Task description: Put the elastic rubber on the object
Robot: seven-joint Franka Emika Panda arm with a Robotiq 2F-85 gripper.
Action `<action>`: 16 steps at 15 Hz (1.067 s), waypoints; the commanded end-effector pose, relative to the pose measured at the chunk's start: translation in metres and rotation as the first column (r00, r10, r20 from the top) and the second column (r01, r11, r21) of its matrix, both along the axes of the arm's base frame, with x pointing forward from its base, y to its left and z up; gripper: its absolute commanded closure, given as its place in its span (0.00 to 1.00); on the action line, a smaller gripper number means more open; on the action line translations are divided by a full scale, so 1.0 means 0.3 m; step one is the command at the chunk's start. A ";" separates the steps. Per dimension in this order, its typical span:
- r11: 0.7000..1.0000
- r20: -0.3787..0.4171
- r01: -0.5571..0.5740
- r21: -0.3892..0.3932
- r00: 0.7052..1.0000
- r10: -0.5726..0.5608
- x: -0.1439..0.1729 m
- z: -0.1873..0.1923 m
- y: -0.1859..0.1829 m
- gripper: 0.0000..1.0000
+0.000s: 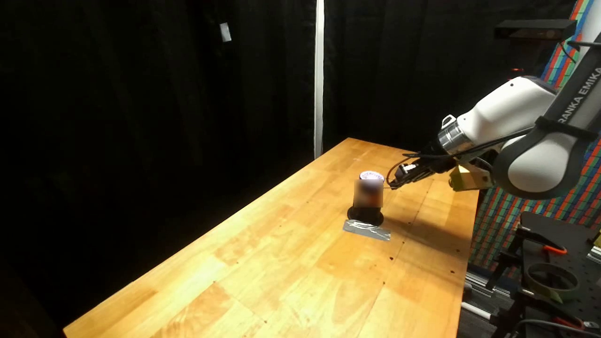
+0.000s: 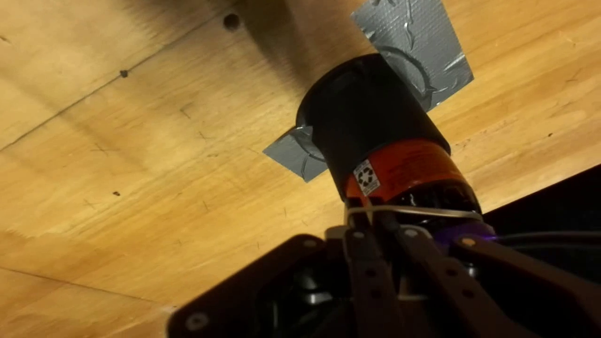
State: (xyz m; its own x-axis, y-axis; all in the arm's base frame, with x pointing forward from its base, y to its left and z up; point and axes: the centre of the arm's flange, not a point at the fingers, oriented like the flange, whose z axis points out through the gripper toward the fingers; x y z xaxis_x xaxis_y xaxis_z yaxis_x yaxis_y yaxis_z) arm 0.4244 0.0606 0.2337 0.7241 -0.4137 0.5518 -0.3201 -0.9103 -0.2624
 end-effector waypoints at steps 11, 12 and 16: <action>0.997 0.346 -0.074 -0.013 0.935 0.074 -0.129 -0.113 0.158 0.90; 0.997 0.363 -0.073 -0.017 0.929 0.074 -0.134 -0.119 0.154 0.91; 0.997 0.409 -0.068 -0.023 0.910 0.072 -0.125 -0.118 0.152 0.90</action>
State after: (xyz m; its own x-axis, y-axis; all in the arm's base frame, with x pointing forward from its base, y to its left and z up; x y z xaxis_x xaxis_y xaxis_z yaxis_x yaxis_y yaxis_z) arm 0.3948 0.1026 0.2057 0.5213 -0.3676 0.7701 -0.1456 -0.9275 -0.3442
